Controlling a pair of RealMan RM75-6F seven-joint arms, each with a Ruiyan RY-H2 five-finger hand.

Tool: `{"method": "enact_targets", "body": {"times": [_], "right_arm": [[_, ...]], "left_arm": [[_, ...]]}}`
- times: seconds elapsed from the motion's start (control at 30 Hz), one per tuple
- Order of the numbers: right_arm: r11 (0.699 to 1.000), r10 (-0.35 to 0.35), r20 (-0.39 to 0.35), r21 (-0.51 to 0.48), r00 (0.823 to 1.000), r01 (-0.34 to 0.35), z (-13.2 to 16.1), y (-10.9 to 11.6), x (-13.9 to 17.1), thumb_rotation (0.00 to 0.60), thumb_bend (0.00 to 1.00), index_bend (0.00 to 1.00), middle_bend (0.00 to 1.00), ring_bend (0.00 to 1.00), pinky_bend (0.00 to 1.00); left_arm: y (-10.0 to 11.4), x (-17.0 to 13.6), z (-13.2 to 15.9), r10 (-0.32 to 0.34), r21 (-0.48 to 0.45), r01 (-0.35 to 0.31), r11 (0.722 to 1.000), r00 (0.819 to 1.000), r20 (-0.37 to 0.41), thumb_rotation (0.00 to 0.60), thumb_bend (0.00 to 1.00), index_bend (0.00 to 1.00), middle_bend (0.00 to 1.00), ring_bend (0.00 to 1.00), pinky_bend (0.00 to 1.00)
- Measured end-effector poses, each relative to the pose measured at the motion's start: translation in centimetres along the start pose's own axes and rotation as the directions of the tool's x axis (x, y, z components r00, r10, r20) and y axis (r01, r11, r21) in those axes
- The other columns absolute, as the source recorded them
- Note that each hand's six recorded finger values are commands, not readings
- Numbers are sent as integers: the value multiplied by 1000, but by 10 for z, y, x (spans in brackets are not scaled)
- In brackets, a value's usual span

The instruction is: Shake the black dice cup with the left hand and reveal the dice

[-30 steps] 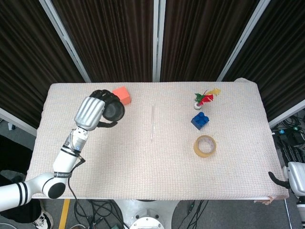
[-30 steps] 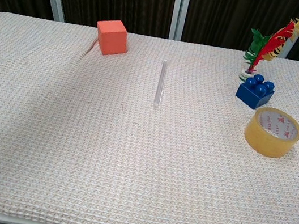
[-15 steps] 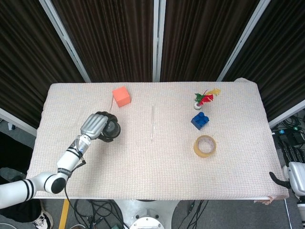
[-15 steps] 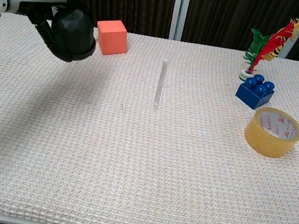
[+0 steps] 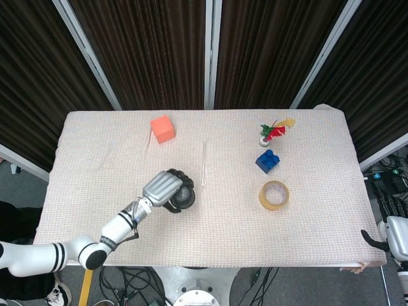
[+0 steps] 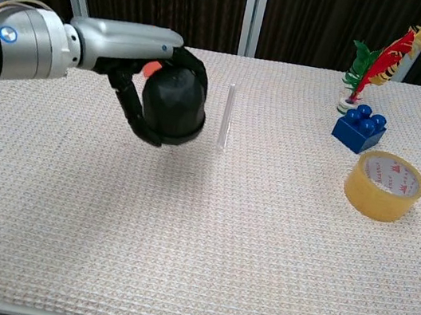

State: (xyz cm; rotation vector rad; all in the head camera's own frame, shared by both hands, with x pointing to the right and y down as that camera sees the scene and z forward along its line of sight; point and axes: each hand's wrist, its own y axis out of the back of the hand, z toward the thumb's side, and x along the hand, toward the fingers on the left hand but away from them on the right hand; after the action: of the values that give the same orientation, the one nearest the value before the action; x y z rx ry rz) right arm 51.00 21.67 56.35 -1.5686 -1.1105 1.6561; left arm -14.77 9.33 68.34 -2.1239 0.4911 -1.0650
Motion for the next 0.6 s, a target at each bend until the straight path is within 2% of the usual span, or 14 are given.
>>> {"method": "enact_targets", "body": {"times": [0.1, 0.13, 0.2, 0.27, 0.33, 0.43, 0.5, 0.57, 0.6], "right_arm": [[1000, 1, 2, -2, 1000, 0, -1, 0, 0, 600, 159, 0, 0, 0, 0], [1000, 0, 2, -2, 1000, 0, -1, 1, 0, 600, 159, 0, 0, 0, 0], [1000, -4, 1, -1, 1000, 4, -1, 2, 0, 600, 159, 0, 0, 0, 0], [1000, -6, 2, 1, 1000, 6, -1, 2, 0, 600, 159, 0, 0, 0, 0], [1000, -1, 3, 1, 1000, 1, 0, 0, -1, 600, 159, 0, 0, 0, 0], [1000, 7, -4, 4, 1000, -7, 2, -2, 0, 600, 159, 0, 0, 0, 0], [1000, 6, -6, 3, 1000, -6, 2, -2, 1, 600, 159, 0, 0, 0, 0], [1000, 4, -4, 0, 1000, -4, 2, -1, 1, 600, 160, 0, 0, 0, 0], [1000, 2, -2, -2, 1000, -2, 0, 0, 1, 600, 160, 0, 0, 0, 0]], "left_arm": [[16, 5, -46, 66, 53, -60, 997, 991, -120, 600, 242, 441, 539, 252, 240], [22, 5, -63, 82, 63, -73, 995, 983, -165, 600, 242, 441, 539, 252, 240], [34, 2, -102, 108, 60, -95, 994, 956, -272, 600, 242, 441, 539, 252, 240], [40, -3, -128, 104, 23, -102, 994, 932, -347, 600, 242, 440, 537, 251, 240], [37, -6, -133, 80, -12, -91, 996, 927, -366, 600, 241, 439, 536, 251, 240], [18, -5, -103, 7, -74, -30, 997, 956, -293, 600, 241, 436, 535, 251, 241], [-1, -7, -60, -52, -107, 33, 994, 983, -176, 600, 242, 431, 535, 251, 246], [-14, -13, -13, -89, -118, 84, 989, 995, -40, 600, 242, 430, 535, 251, 251], [-16, -16, 5, -94, -115, 94, 989, 996, 12, 600, 242, 430, 536, 251, 251]]}}
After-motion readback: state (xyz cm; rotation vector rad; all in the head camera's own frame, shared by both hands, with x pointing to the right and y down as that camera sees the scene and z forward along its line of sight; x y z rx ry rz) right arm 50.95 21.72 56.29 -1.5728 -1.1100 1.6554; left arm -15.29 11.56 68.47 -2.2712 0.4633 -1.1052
